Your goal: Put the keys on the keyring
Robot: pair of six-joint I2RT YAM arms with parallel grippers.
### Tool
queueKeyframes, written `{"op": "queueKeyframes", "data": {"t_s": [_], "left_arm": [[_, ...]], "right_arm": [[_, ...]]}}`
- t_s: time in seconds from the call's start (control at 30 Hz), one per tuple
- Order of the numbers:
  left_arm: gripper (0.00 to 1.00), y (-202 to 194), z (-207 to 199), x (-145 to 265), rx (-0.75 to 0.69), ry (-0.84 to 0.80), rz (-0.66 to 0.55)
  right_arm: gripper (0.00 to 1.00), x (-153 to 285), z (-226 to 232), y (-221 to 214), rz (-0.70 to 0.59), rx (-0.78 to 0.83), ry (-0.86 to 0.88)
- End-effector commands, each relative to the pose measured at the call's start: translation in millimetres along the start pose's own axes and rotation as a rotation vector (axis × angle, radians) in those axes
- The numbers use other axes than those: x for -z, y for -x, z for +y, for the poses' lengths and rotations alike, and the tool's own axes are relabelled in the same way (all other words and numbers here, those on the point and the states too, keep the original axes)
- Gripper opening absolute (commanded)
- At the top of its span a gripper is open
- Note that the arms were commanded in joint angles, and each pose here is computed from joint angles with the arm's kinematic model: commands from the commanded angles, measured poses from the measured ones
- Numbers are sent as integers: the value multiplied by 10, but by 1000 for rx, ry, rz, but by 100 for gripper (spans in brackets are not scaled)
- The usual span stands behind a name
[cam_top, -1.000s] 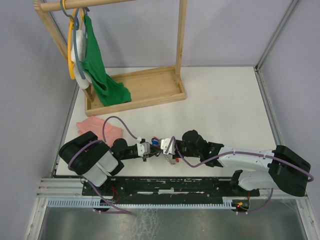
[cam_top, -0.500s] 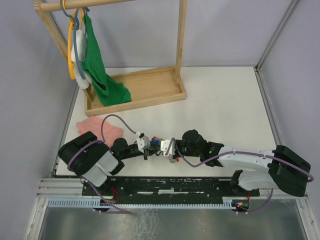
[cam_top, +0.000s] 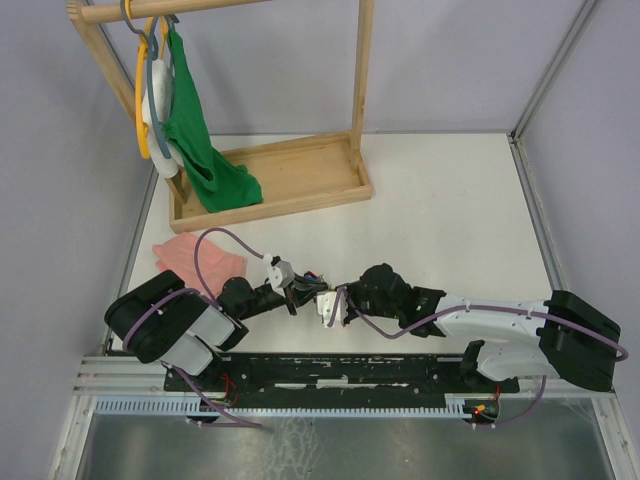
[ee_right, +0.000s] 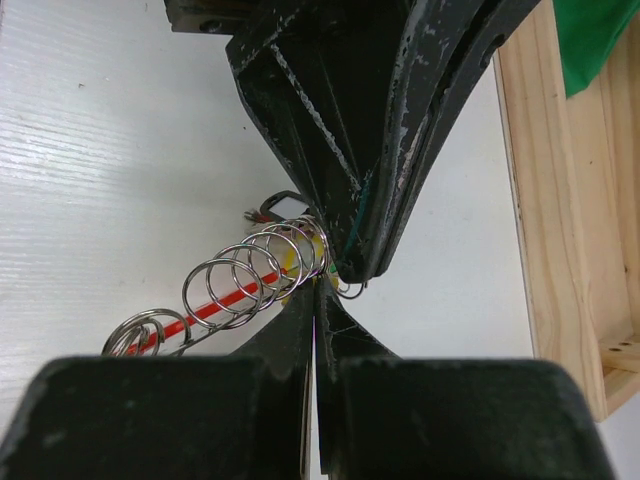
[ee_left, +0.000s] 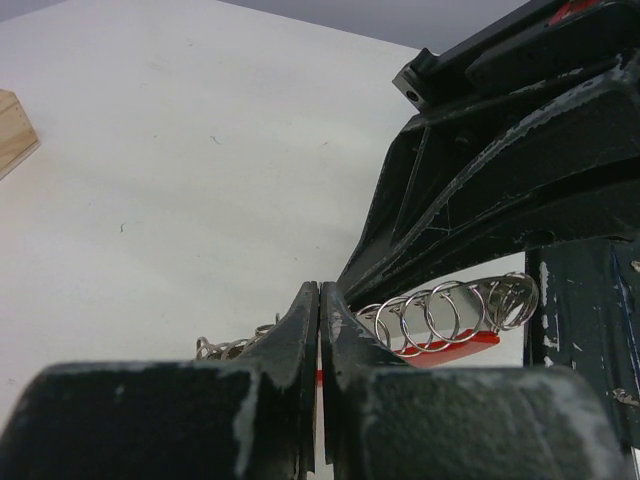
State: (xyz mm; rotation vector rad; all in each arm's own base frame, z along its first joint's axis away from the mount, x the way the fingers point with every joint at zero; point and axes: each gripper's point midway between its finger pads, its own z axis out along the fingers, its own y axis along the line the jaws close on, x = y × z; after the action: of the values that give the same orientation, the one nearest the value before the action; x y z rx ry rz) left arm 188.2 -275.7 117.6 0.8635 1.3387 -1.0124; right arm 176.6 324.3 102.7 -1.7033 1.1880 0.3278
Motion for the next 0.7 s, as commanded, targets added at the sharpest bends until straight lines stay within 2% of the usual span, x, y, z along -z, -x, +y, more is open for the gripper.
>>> {"op": "queueKeyframes", "data": {"t_s": [0.0,0.23,0.57,0.67], "left_arm": [[3,400,13,-23,-59,10,-150],[18,260,-69,3,-65,-37,-106],[28,229,-64,8,-112,-48,-64],[29,164,-36,-8,-122,-50,-1]], "right_arm": [[1,122,-159,69,32,70,-33],[1,190,-222,104,71,141,4],[1,223,-271,174,75,199,31],[1,224,-308,244,58,216,24]]}}
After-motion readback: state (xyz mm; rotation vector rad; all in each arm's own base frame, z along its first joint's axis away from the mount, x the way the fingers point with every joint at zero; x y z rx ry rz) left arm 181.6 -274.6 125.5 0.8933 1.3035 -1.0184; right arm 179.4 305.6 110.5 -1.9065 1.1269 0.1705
